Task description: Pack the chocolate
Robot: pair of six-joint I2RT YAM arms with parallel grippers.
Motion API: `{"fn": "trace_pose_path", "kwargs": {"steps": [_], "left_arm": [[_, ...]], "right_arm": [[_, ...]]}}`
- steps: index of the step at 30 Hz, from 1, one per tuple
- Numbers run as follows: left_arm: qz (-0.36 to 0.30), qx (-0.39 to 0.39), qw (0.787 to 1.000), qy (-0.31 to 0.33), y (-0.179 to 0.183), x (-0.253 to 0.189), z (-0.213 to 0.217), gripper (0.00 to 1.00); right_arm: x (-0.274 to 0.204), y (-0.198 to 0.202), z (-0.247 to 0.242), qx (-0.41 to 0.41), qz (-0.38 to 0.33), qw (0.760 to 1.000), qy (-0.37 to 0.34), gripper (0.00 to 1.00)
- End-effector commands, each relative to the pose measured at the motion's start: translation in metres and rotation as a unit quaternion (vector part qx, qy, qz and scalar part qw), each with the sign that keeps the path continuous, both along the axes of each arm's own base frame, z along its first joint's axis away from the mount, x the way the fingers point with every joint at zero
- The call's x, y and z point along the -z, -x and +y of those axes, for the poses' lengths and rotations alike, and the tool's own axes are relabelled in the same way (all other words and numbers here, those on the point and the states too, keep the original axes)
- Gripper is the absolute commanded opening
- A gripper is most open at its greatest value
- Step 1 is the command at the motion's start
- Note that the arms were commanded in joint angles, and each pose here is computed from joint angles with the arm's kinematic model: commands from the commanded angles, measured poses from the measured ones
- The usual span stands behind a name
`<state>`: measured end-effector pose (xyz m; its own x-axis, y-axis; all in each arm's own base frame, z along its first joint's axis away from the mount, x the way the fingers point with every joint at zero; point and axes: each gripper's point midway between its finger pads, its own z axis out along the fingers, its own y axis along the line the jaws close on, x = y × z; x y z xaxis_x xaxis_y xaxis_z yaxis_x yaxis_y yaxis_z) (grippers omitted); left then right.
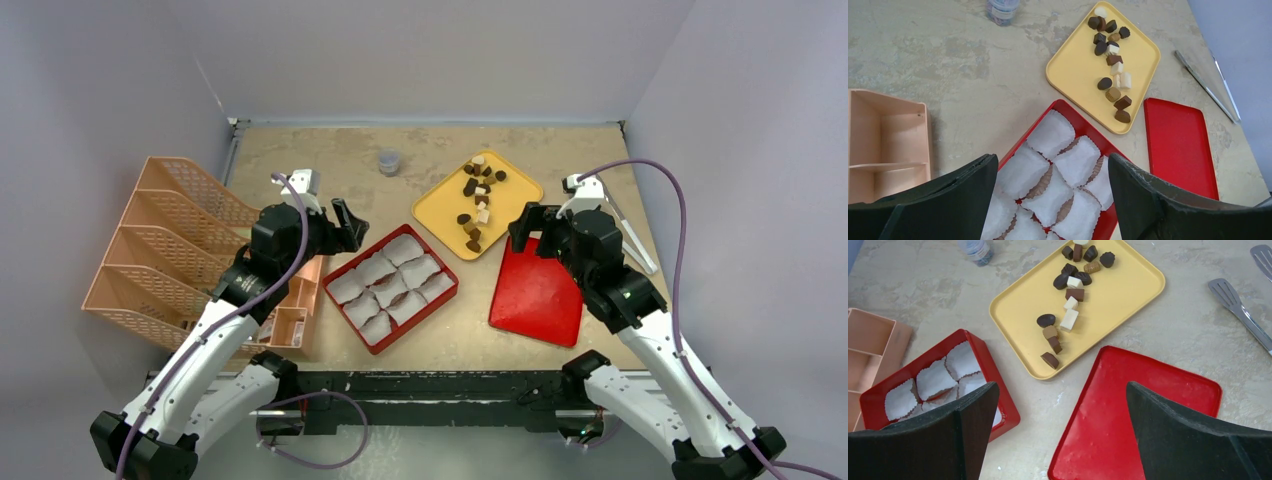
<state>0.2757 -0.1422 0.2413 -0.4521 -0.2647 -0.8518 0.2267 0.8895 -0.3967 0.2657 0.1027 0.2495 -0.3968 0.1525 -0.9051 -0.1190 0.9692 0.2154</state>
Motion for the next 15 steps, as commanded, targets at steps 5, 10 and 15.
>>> {"fn": "trace_pose_path", "kwargs": {"steps": [5,10,15], "left_arm": [[-0.031,0.002,0.999,0.017,-0.002,-0.018,-0.001,0.81],[-0.036,-0.006,0.999,0.015,-0.002,-0.021,0.003,0.81],[-0.032,-0.027,0.999,0.012,-0.004,-0.019,0.009,0.81]], "right_arm": [[-0.022,-0.007,0.004,-0.002,-0.035,0.999,-0.013,0.99],[-0.026,-0.009,0.006,-0.006,-0.034,0.999,-0.010,0.99],[-0.027,-0.017,0.005,-0.004,-0.027,0.999,0.015,0.99]]}}
